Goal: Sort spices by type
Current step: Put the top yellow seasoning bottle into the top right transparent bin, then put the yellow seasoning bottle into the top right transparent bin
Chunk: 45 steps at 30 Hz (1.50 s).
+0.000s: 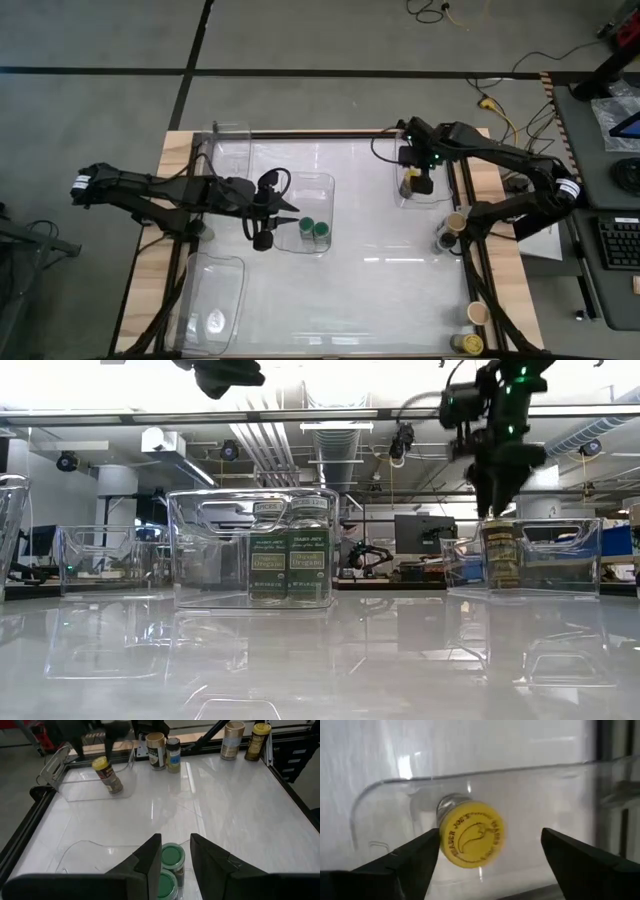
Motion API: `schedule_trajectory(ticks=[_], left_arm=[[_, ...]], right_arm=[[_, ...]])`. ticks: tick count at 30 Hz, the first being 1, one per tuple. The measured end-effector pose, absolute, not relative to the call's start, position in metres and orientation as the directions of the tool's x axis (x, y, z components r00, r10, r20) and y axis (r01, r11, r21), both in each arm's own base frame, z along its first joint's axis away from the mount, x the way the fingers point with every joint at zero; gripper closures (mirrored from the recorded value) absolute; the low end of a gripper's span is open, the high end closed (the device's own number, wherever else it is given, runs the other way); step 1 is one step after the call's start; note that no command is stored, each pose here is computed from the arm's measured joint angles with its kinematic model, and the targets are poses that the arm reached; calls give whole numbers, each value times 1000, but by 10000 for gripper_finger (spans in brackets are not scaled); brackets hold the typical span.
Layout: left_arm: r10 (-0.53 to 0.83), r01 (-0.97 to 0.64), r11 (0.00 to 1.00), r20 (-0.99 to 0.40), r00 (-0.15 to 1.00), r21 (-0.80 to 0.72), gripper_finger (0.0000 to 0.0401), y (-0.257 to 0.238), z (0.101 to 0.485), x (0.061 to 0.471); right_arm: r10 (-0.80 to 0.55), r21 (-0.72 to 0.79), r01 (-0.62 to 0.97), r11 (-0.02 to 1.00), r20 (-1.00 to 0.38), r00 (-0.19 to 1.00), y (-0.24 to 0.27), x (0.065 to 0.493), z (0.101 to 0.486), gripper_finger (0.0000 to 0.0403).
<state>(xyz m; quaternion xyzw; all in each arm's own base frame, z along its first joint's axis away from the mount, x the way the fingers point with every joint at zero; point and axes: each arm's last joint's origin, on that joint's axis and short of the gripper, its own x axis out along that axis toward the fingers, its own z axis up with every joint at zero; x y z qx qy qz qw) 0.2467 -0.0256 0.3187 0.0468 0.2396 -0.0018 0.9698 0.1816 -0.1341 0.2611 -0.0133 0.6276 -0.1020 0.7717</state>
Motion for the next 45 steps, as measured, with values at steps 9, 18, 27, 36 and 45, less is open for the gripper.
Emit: schedule_trajectory(ticks=[9, 18, 27, 36, 45], left_arm=[[34, 11, 995, -437, 899, 100, 313, -21, 324, 245], [72, -35, 995, -405, 911, 97, 313, -15, 327, 246], [286, -231, 955, -372, 883, 185, 313, -7, 333, 244], [254, -202, 965, -403, 879, 167, 313, -9, 327, 249], [213, -183, 977, -438, 874, 111, 313, -19, 317, 258]], right_arm=[[-221, -205, 83, 975, -918, 328, -109, 185, 304, 50], [-140, -130, 53, 990, -905, 402, -70, 191, 313, 50], [-21, -28, -10, 1000, -898, 440, -6, 203, 314, 50], [45, 92, 102, 991, -916, 398, 61, 199, 313, 51], [73, 133, 210, 969, -960, 271, 112, 189, 316, 54]])
